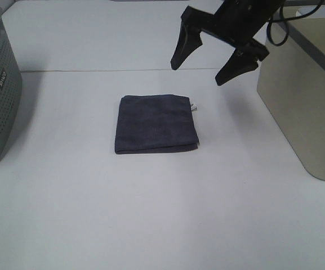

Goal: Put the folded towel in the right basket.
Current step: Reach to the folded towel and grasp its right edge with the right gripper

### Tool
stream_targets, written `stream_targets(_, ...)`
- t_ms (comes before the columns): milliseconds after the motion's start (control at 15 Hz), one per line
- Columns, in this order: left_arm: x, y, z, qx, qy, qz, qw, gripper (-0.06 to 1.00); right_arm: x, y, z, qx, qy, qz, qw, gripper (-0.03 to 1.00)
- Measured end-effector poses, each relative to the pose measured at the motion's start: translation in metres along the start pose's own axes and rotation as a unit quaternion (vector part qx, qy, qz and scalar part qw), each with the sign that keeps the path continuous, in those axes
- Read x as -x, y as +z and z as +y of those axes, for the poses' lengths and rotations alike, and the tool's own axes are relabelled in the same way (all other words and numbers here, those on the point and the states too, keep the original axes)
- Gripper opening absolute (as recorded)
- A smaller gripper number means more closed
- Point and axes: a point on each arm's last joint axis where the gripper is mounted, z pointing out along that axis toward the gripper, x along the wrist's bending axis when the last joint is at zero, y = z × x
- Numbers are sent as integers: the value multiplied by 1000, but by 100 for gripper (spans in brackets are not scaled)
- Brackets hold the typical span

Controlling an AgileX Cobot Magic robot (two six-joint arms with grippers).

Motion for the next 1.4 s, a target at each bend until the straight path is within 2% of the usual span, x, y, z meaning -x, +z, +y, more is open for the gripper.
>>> stream_targets(333,0,0,0,0,0,0,1000,99,28,67,6,-17,13,4,1000,96)
stream_targets(400,0,0,0,0,0,0,1000,99,44,80,8,-23,15,-10,1000,96)
stream_targets(533,0,0,0,0,0,0,1000,99,66,81,16,-14,36,-14,999,96)
stream_targets(667,0,0,0,0,0,0,1000,99,79,85,19,-9,52,-10,999,96)
stream_targets(933,0,0,0,0,0,0,1000,99,88,116,14,-30,81,7,996,95)
stream_targets(1067,0,0,0,0,0,0,1000,99,90,119,15,-24,88,12,996,94)
stream_targets(1267,0,0,0,0,0,0,1000,99,88,124,16,-22,100,23,995,93)
stream_targets(1400,0,0,0,0,0,0,1000,99,79,133,15,-21,104,25,994,90)
